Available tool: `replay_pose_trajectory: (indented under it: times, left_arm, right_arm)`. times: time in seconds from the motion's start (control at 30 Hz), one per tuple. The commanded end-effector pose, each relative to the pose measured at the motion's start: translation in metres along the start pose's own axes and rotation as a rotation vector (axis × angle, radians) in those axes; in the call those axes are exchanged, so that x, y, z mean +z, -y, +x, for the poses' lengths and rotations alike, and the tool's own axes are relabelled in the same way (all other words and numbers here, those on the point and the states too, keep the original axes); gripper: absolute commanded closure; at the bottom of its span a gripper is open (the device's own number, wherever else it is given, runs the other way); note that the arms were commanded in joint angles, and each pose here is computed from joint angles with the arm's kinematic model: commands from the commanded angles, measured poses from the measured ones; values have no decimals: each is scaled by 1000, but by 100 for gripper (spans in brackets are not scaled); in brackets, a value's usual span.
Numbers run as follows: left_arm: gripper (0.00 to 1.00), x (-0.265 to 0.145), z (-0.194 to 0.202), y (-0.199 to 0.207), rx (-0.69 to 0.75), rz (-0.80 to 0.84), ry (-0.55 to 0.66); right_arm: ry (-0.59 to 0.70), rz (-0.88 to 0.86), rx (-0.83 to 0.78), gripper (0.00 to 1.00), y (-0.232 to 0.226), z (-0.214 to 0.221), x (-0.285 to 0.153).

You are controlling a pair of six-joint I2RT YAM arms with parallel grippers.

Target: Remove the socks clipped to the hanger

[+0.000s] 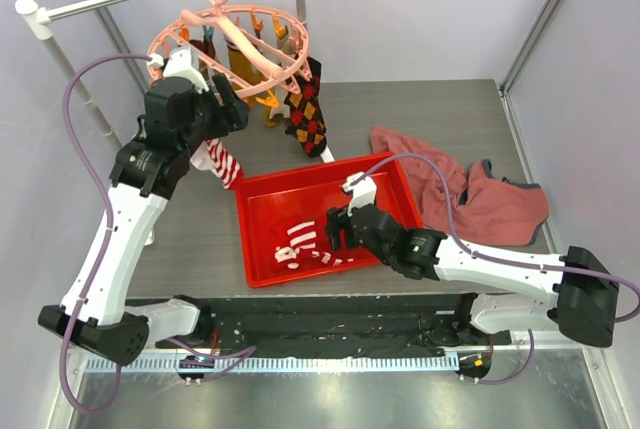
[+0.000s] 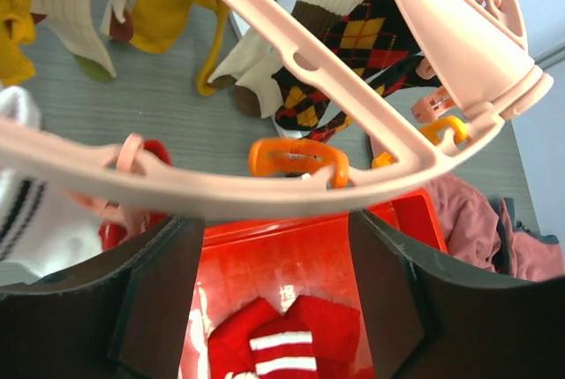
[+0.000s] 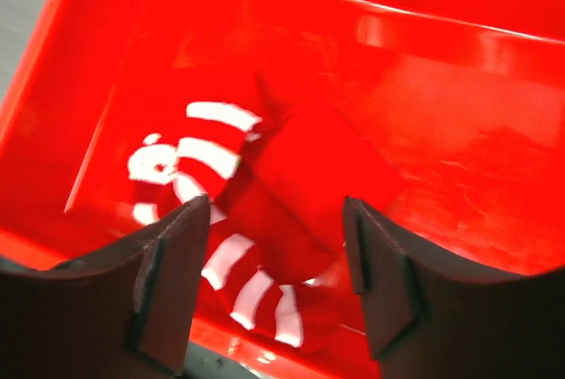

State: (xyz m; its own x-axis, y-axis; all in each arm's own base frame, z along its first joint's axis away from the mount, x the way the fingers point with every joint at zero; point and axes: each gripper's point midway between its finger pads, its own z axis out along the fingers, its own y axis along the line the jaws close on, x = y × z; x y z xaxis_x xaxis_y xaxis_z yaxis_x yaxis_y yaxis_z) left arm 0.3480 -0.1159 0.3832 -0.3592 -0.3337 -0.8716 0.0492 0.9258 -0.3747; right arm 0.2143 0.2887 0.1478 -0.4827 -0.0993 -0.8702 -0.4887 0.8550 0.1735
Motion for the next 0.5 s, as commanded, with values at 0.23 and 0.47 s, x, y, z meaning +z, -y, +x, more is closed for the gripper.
replay_pose_trajectory:
  times: [0.23,0.47]
  left_arm:
    - [25,-47,-12,-58,105,-215,157]
    - [25,-31,7,-74,150,-262,158]
  right_arm:
    - [164,8,111,21,3,-55,-19]
    - [185,-40,129,21,-7,-66,-24]
